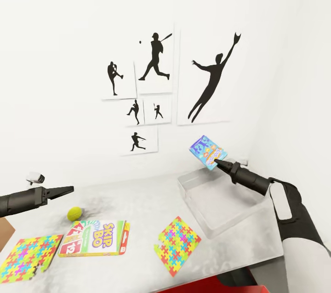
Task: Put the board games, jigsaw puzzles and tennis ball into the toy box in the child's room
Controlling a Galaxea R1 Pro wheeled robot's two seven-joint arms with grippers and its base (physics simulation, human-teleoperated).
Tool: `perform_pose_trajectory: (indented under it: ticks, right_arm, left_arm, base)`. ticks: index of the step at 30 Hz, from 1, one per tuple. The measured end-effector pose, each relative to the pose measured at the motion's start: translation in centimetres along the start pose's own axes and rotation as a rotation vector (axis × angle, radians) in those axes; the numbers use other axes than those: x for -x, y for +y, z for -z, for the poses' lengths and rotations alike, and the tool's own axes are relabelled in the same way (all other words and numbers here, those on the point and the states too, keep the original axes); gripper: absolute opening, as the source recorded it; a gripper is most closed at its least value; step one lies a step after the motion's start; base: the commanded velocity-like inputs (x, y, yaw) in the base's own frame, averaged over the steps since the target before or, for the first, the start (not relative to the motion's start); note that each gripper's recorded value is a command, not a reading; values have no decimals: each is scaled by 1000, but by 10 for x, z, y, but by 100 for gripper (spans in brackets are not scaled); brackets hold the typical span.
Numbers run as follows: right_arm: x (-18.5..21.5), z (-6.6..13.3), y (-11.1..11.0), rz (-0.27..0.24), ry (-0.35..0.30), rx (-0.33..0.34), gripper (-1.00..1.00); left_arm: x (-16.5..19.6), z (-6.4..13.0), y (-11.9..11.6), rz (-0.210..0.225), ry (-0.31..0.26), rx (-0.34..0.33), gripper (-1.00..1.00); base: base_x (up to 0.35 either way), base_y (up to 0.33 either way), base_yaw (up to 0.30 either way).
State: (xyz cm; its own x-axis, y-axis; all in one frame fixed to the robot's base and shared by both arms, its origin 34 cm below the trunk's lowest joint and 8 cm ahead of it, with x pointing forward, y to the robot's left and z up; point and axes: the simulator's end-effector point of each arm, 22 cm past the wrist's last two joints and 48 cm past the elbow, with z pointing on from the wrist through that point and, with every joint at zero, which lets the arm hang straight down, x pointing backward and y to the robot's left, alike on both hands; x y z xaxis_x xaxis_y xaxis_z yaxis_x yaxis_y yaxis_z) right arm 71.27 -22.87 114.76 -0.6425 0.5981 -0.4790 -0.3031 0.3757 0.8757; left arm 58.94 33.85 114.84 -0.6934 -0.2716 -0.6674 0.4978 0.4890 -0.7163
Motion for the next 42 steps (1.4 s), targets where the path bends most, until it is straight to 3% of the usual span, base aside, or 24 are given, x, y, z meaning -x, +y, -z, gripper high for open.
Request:
perform_pose_trajectory:
  ticks: [4, 8, 20, 28, 32, 35, 42]
  right_arm:
    - [16, 8, -47, -79, 13, -117, -100]
    - [23, 16, -76, -124, 10, -208, -100]
    - [33, 29, -88, -157, -9, -243, -100]
    - [50, 66, -120, -198, -57, -302, -100]
    - [40, 78, -146, -257, -43, -347, -100]
    - [36, 80, -152, -285, -39, -349, -100]
    - [33, 80, -160, -295, -34, -360, -100]
  left_arm:
    - [0, 0, 0, 0, -1, -1, 100]
    - [0, 0, 0, 0, -1, -1, 100]
    - [1, 1, 0, 0, -3, 0, 100]
    - [-2, -1, 5, 9, 2, 3, 100]
    - [-3, -2, 8, 15, 5, 5, 100]
    - [-4, -3, 9, 18, 7, 6, 100]
    - [-6, -5, 14, 28, 12, 9, 100]
  base:
    - [0, 0, 0]
    - [0, 0, 0]
    - [0, 0, 0]
    - [0, 0, 0]
    - [0, 0, 0]
    - [0, 0, 0]
    - [0, 0, 1]
